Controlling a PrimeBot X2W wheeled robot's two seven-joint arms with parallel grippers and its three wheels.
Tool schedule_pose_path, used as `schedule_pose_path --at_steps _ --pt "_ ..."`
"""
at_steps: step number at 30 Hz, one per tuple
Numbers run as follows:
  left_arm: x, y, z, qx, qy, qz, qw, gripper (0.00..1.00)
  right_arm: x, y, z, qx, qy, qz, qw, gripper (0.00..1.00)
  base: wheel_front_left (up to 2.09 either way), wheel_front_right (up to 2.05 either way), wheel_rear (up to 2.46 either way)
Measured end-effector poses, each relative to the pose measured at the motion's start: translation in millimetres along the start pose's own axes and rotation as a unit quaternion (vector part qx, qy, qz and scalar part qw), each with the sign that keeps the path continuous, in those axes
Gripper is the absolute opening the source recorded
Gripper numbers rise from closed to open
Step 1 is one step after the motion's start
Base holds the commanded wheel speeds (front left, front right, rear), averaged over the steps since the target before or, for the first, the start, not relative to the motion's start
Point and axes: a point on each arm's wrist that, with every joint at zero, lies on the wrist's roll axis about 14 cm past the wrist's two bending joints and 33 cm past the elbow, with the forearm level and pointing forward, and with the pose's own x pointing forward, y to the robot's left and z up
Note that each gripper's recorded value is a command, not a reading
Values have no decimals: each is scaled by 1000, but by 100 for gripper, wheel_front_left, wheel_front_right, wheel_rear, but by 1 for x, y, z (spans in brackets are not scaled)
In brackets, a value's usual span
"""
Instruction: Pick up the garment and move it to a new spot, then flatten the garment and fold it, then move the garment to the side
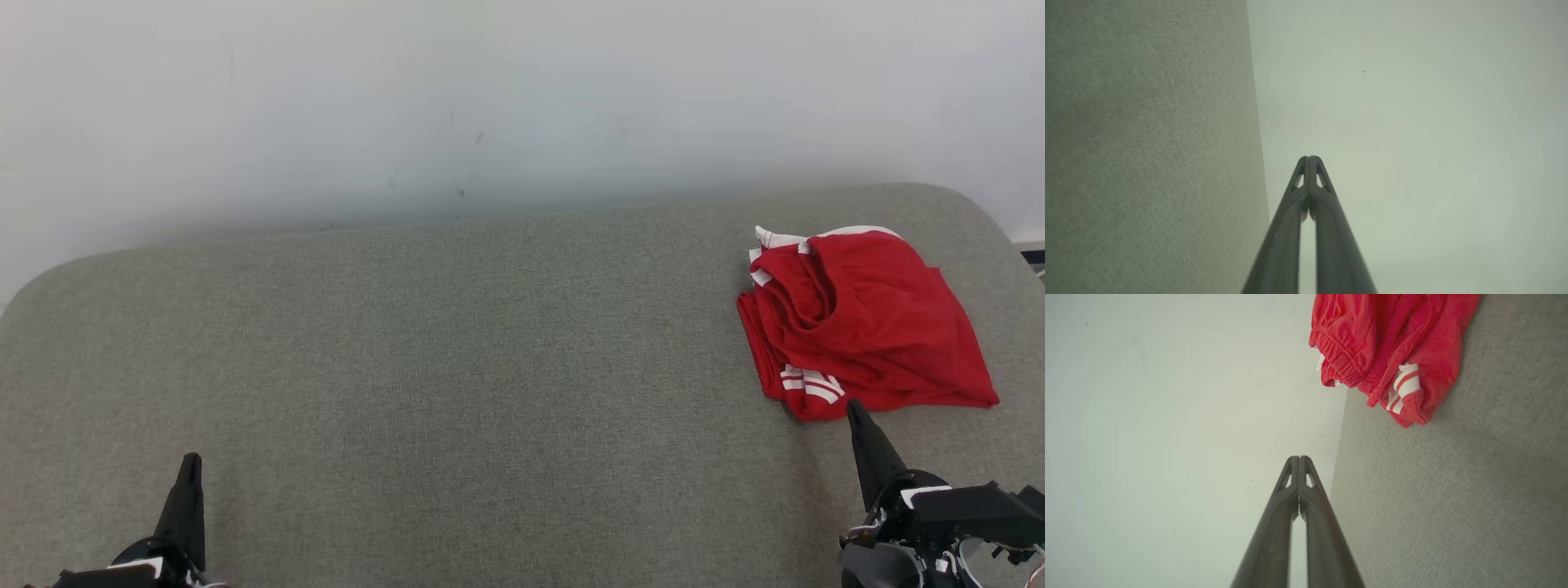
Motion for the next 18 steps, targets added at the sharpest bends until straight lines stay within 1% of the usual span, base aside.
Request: schedule_pose_path --at_steps 18 --pt "0 0 0 0 0 0 1000 0 0 0 0 0 0 0 1000 0 0 0 0"
